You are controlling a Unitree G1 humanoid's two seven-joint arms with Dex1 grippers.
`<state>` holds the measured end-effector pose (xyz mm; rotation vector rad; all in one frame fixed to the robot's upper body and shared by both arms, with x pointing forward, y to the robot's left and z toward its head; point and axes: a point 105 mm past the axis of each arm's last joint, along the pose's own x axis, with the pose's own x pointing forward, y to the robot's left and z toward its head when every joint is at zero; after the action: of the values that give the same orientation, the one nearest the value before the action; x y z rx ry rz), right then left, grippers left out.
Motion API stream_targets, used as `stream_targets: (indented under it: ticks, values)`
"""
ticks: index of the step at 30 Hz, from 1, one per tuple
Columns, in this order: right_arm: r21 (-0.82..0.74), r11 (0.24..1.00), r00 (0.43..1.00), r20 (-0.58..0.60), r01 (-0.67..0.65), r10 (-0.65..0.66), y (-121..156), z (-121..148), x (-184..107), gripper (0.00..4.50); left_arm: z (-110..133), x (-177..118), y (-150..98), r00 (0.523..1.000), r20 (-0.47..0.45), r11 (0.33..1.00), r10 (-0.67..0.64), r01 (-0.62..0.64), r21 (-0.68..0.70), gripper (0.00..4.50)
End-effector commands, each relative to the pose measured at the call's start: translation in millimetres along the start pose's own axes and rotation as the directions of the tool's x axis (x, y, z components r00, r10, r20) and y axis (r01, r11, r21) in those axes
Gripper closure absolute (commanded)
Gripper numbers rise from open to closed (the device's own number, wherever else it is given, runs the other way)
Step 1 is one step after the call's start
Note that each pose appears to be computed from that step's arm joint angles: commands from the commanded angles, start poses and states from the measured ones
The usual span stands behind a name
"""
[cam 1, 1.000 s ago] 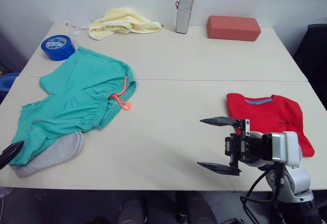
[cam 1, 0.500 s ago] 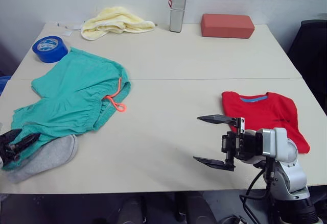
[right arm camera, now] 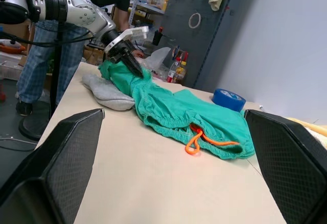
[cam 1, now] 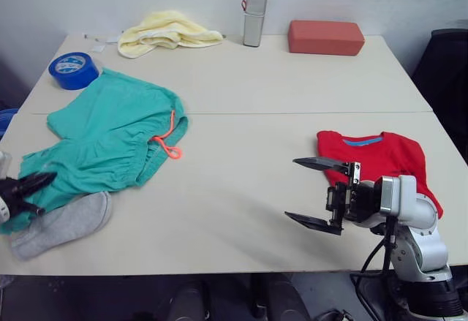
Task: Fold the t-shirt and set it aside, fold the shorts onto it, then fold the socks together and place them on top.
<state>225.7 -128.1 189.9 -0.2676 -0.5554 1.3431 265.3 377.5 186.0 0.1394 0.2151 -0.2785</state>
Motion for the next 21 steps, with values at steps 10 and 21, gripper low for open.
stream_targets:
  ticks: [10,21]
  values:
    - [-0.072,0.997,0.998,-0.064,0.019,-0.024,-15.2,4.7,-14.2,0.0,86.0,87.4,-124.5,0.835,0.24,0.865,-0.496,0.499,0.052,4.47]
    - [-0.071,0.997,0.988,-0.152,0.029,-0.04,-30.2,6.4,-33.0,0.0,95.4,113.1,-268.1,0.491,0.252,0.517,-0.834,0.855,0.044,4.47]
